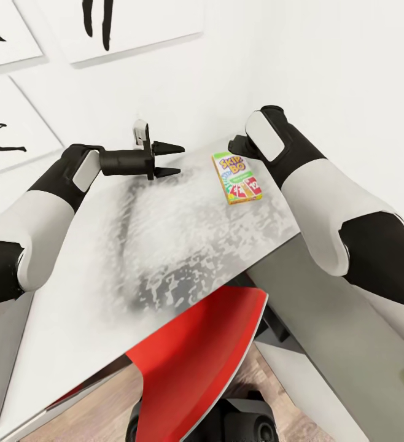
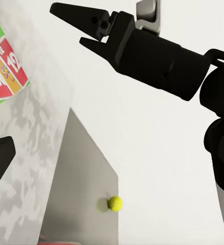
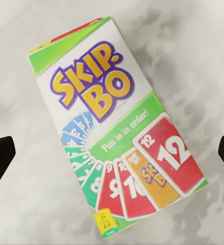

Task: Put all the toys in the child's room - the three board games (two on the bed and one on the table), the two jigsaw puzzles on the table, and the tennis ball on the table - inside the toy box on the table in the child's room.

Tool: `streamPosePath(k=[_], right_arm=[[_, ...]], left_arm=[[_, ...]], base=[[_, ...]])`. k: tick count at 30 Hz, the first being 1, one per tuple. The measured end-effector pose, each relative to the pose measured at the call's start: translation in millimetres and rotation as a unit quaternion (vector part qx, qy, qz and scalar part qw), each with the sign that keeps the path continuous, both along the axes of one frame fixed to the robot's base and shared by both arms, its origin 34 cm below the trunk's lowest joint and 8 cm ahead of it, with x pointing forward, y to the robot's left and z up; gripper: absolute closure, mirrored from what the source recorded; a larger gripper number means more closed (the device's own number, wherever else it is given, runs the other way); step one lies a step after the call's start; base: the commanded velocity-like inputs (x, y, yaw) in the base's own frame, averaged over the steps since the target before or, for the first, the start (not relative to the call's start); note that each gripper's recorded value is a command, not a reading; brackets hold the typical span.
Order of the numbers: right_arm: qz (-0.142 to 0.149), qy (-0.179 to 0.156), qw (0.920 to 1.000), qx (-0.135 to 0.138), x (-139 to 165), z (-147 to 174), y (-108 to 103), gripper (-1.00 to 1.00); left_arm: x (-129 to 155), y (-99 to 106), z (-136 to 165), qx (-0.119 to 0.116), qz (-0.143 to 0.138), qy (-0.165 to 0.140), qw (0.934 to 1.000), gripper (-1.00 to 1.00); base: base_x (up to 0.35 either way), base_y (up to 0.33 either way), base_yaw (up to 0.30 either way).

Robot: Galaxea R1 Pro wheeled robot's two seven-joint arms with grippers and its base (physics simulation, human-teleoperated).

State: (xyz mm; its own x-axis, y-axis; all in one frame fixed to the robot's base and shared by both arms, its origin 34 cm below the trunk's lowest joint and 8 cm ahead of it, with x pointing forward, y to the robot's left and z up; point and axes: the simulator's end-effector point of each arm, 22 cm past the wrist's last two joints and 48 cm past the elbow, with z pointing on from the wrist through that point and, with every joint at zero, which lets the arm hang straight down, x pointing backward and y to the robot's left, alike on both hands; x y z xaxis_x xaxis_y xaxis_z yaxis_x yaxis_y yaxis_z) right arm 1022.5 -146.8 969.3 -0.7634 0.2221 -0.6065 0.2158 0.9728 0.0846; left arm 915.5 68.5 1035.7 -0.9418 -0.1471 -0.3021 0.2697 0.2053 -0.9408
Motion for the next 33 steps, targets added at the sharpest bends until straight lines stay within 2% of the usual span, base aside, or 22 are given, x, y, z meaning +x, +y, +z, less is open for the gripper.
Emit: streamPosePath(k=[9,16,18,19,24,33], right_arm=[[-0.001,0.006,1.0,-0.001,0,-14,0,-1.0],[-0.026,-0.03,0.9992,-0.001,13,-12,-7,-1.0],[-0.037,-0.048,0.9981,-0.015,18,-9,-13,-1.0],[-0.041,-0.061,0.9968,-0.032,21,-6,-18,-1.0],[-0.046,-0.086,0.9924,-0.074,27,-3,-30,-1.0],[-0.048,-0.093,0.9903,-0.092,29,-12,-35,-1.0]], left_arm=[[0,0,-12,0.0,0.0,0.008,1.0,-1.0],[0,-1,-21,0.0,-0.001,0.014,0.9999,-1.0],[0,-1,-24,0.0,-0.001,0.015,0.9999,-1.0],[0,-1,-26,0.002,-0.002,0.016,0.9999,-1.0],[-4,-2,-40,0.016,-0.011,0.022,0.9996,-1.0],[-10,-6,-58,0.027,-0.022,0.031,0.9989,-1.0]], base=[[0.0,0.0,0.0],[0.0,0.0,0.0],[0.0,0.0,0.0],[0.0,0.0,0.0],[0.0,0.0,0.0],[0.0,0.0,0.0]])
